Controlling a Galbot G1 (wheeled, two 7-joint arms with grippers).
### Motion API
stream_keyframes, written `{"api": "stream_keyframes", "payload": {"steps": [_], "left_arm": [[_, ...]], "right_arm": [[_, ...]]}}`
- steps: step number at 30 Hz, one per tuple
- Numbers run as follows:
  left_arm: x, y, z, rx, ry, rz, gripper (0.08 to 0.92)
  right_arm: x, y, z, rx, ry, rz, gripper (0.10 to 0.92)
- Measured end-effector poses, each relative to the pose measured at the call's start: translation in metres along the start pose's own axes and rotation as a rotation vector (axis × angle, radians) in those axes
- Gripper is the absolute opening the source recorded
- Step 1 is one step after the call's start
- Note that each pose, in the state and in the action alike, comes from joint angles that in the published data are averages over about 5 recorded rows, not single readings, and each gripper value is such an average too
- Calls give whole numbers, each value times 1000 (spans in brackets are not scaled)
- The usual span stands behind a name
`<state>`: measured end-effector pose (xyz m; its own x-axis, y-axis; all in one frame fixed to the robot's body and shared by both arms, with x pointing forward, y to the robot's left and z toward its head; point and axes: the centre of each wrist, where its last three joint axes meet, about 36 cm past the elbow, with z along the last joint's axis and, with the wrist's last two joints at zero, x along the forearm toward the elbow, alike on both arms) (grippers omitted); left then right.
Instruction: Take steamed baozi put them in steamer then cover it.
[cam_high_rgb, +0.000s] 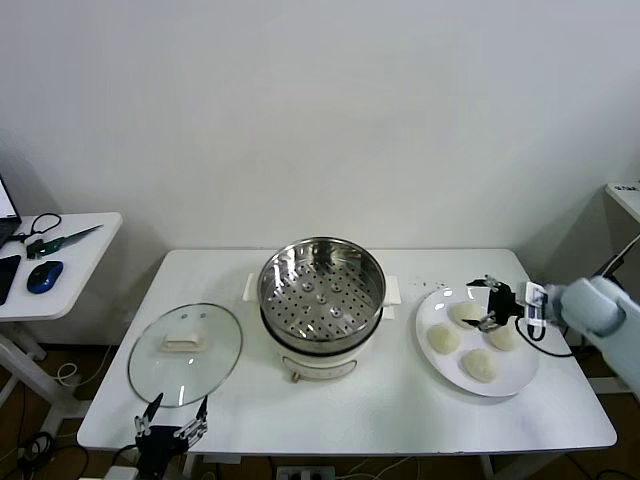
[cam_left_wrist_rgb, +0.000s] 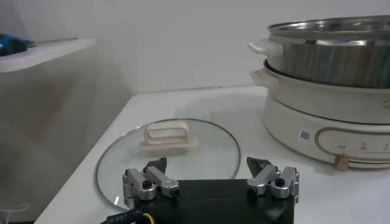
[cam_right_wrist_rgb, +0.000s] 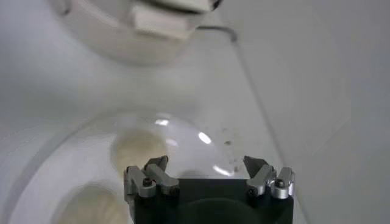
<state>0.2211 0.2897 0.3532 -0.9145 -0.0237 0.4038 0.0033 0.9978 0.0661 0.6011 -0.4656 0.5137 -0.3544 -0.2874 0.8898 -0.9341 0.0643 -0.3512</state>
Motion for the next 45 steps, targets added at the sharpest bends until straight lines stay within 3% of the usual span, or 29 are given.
{"api": "stream_keyframes", "payload": {"steps": [7, 16, 36, 45], "left_arm": [[-1, -1, 0, 0, 3, 4, 823], [2, -2, 2, 3, 12, 5, 823], [1, -10, 13, 15, 41, 1, 823], [2, -9, 15, 13, 49, -2, 823]], "right_arm": [[12, -48, -7, 19, 109, -95, 823], [-15, -65, -15, 1, 181, -166, 823], [-87, -68, -15, -28, 223, -189, 823], [-99, -69, -17, -40, 230, -203, 771]]}}
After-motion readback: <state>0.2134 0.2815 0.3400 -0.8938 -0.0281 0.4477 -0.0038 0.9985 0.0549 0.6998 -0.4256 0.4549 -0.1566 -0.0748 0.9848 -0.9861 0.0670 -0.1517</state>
